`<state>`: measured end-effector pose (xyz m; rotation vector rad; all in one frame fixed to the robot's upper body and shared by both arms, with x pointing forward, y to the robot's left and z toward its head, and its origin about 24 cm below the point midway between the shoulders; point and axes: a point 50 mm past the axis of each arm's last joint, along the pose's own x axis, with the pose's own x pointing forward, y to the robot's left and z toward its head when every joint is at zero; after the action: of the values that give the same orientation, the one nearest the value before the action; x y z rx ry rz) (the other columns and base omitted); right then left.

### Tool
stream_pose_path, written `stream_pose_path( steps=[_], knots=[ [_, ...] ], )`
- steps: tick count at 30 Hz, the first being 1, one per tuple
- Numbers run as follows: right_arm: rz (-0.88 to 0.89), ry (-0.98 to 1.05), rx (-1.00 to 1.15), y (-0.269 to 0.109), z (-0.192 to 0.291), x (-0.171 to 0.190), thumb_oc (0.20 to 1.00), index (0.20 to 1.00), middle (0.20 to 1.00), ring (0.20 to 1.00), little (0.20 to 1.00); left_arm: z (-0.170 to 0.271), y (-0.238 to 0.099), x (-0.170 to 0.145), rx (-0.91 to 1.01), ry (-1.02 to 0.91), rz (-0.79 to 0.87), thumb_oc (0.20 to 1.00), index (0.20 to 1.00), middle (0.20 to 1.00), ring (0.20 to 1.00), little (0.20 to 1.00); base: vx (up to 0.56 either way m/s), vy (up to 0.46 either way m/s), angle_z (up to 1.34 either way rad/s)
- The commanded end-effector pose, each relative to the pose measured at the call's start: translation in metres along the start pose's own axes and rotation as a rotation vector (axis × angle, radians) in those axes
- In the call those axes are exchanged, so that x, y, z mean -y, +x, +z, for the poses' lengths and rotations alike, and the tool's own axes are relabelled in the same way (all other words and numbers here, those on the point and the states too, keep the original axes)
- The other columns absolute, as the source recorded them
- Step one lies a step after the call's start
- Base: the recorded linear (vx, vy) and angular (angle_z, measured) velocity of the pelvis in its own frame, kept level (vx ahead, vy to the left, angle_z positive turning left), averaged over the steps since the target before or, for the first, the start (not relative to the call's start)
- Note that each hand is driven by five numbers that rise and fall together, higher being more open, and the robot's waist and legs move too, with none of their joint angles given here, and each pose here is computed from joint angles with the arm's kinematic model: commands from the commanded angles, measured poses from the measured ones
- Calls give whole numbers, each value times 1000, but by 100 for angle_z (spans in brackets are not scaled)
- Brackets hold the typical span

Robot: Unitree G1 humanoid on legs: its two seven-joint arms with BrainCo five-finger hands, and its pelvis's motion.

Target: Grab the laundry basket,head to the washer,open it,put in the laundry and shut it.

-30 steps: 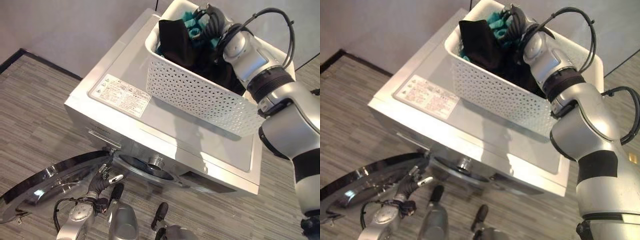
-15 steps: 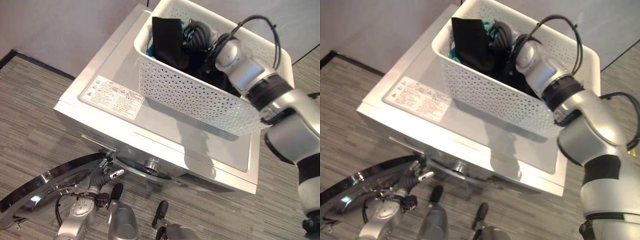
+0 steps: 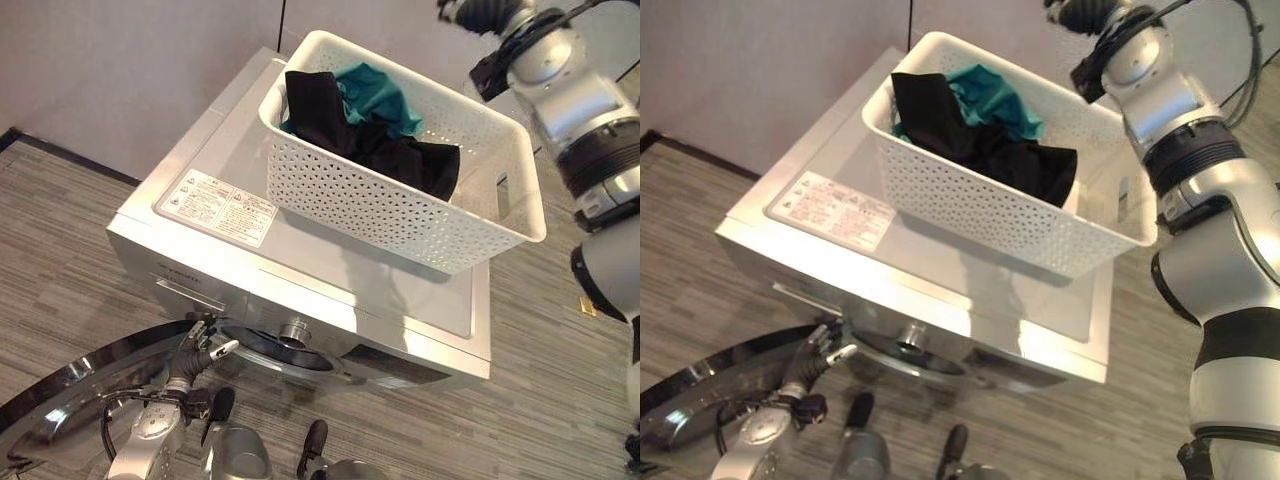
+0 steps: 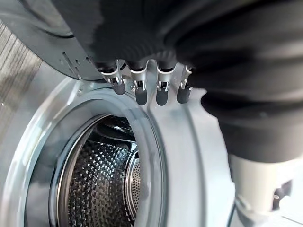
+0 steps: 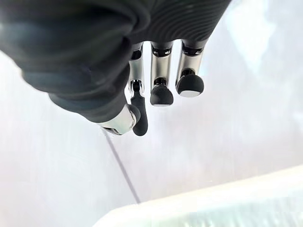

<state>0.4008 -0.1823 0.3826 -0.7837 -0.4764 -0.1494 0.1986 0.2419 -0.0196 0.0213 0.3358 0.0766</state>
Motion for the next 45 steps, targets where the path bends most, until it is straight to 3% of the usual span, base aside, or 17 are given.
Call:
stream_pose_path(
  steps=[1, 5, 9, 11, 12, 19, 34, 45],
  knots=[
    [-256, 12, 121, 5, 44, 51, 200, 200, 200, 200, 200, 13, 6, 7, 75, 17, -28, 1000, 1000, 1000, 1000, 1000, 0, 0, 0],
    [-257, 17, 111, 6, 43, 48, 200, 200, 200, 200, 200, 11, 5, 6, 68, 9, -20, 1000, 1000, 1000, 1000, 1000, 0, 0, 0],
    [-149, -5, 53, 8, 28, 31, 200, 200, 200, 200, 200, 11, 4, 7, 66, -2, -33, 1000, 1000, 1000, 1000, 1000, -1, -6, -4],
    [-76, -58, -22, 8, 10, 18, 837, 837, 837, 837, 837, 14, 3, 10, 79, 0, -54, 1000, 1000, 1000, 1000, 1000, -11, -20, 0],
    [-27, -105, -89, 6, -6, 8, 1000, 1000, 1000, 1000, 1000, 16, 3, 15, 90, 0, -74, 1000, 1000, 1000, 1000, 1000, -25, -38, 2],
    [32, -156, -168, 0, -31, -7, 1000, 1000, 1000, 1000, 1000, 18, 5, 17, 99, 24, -80, 1000, 1000, 1000, 1000, 1000, -60, -34, 9],
    [73, -117, -143, 1, -22, -29, 1000, 1000, 1000, 1000, 1000, 24, 7, 14, 122, 26, -60, 1000, 1000, 1000, 1000, 1000, -10, -2, 3],
    [231, -190, -127, -4, -18, -78, 1000, 1000, 1000, 1000, 1000, 26, 10, 13, 112, 63, -67, 1000, 1000, 1000, 1000, 1000, 14, -3, 6]
  ],
)
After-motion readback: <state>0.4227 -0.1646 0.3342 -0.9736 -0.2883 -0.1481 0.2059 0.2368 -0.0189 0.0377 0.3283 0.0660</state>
